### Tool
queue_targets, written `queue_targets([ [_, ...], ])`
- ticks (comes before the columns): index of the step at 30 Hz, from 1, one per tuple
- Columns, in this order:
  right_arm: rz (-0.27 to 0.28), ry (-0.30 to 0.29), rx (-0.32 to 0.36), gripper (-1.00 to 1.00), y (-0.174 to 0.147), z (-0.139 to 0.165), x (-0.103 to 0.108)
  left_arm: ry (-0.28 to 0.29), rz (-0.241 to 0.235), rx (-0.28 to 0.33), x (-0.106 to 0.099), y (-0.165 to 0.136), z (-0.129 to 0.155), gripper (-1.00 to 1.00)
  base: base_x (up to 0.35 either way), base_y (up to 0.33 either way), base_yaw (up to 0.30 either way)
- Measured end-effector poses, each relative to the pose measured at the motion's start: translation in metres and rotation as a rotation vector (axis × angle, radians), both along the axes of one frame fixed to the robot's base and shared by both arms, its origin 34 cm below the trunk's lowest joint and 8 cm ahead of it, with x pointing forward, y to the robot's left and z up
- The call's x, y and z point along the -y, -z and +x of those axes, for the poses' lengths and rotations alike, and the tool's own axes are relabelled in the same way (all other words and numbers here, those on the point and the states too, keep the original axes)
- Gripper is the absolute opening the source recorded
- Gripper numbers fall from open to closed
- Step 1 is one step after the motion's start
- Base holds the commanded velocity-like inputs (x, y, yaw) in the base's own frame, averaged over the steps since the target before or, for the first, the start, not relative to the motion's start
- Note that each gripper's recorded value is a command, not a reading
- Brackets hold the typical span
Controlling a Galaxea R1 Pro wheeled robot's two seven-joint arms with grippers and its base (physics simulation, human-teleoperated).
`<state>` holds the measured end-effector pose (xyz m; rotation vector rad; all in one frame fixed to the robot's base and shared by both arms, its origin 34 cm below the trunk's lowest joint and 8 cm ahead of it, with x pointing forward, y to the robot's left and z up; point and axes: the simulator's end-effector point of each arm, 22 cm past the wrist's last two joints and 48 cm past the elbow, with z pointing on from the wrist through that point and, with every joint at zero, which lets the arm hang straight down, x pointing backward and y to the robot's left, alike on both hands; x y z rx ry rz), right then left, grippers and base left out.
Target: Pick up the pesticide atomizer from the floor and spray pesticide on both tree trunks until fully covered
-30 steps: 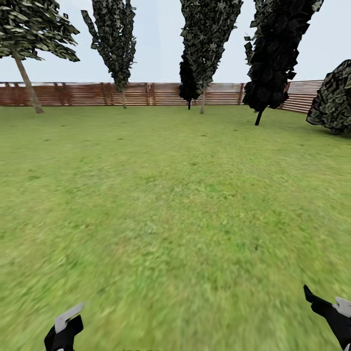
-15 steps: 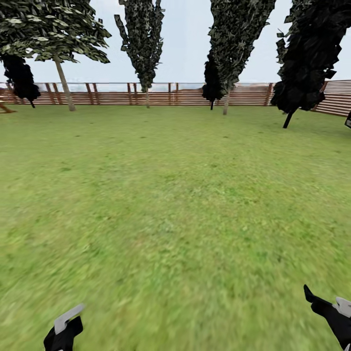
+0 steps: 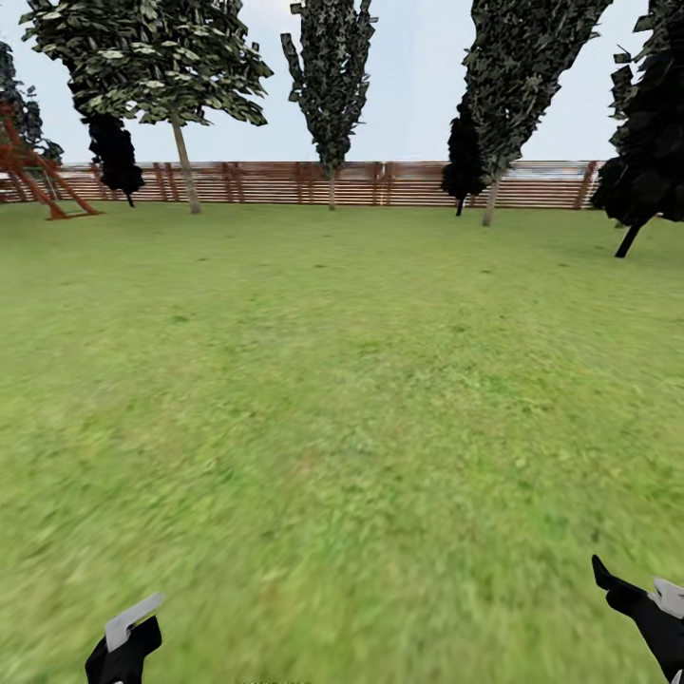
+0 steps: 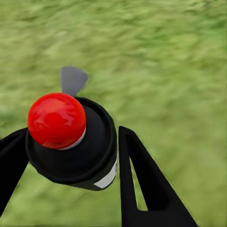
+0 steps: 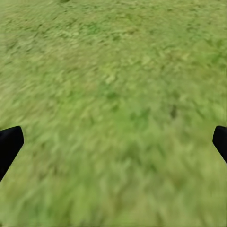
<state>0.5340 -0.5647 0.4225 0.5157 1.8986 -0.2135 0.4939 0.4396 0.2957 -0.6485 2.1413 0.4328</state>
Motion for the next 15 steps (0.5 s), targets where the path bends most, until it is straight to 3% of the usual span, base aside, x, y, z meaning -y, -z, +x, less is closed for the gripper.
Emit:
queue_targets([
  [15, -0.001, 0.000, 0.000, 1.00, -0.0002, 0.0000, 0.0002, 0.000, 0.000, 0.000, 0.0000, 0.0000, 0.0000, -1.00, 0.000, 0.000, 0.290],
])
